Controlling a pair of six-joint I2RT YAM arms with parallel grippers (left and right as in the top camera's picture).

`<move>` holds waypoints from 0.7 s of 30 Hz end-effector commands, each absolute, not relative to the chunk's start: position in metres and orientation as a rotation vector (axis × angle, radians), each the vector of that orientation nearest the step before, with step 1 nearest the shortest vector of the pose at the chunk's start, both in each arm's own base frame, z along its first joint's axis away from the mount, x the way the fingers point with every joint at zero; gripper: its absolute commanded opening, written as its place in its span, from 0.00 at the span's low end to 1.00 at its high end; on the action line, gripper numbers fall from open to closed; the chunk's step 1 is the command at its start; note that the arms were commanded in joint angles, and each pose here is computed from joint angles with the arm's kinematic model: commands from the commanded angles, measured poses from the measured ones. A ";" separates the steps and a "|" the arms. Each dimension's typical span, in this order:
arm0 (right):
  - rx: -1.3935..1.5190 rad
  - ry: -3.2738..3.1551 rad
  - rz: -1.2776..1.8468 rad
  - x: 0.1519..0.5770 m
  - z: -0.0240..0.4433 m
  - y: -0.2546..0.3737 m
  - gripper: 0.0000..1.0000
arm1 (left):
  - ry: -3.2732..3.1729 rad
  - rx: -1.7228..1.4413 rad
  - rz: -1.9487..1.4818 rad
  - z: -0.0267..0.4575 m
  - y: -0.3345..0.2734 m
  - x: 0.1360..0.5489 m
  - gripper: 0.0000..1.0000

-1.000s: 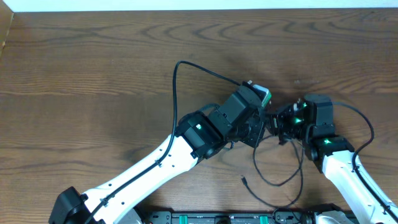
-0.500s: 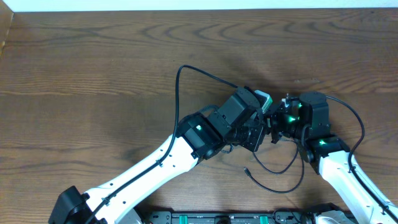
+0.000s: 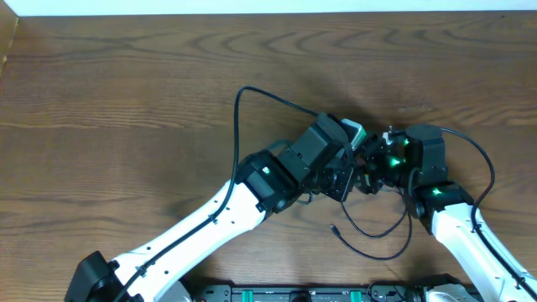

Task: Untangle cables

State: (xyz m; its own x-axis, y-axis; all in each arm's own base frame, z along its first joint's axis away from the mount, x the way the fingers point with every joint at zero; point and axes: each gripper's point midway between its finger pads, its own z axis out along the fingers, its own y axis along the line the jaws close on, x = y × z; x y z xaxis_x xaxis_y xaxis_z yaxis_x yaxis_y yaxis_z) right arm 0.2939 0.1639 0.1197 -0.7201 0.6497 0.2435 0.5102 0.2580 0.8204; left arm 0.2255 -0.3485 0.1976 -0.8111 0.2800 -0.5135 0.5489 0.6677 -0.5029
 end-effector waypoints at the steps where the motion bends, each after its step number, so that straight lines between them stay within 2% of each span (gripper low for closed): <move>1: 1.015 2.367 1.288 0.303 0.108 0.142 0.86 | 2.475 0.556 -0.975 0.212 -0.337 0.236 0.07; 3: 0.957 2.362 1.251 0.306 0.107 0.134 0.94 | 2.495 0.451 -0.987 0.214 -0.329 0.246 0.07; 6: 0.863 2.355 1.194 0.310 0.108 0.123 0.99 | 2.543 0.237 -1.013 0.214 -0.316 0.262 0.07; 10: 0.753 2.374 1.151 0.305 0.109 0.116 0.99 | 2.582 -0.128 -1.043 0.213 -0.297 0.284 0.07; 15: 0.486 2.390 1.175 0.289 0.124 0.126 0.98 | 2.538 -0.732 -1.015 0.206 -0.264 0.312 0.08; 21: 0.239 2.385 1.247 0.258 0.146 0.140 0.96 | 2.389 -1.366 -1.055 0.200 -0.248 0.318 0.08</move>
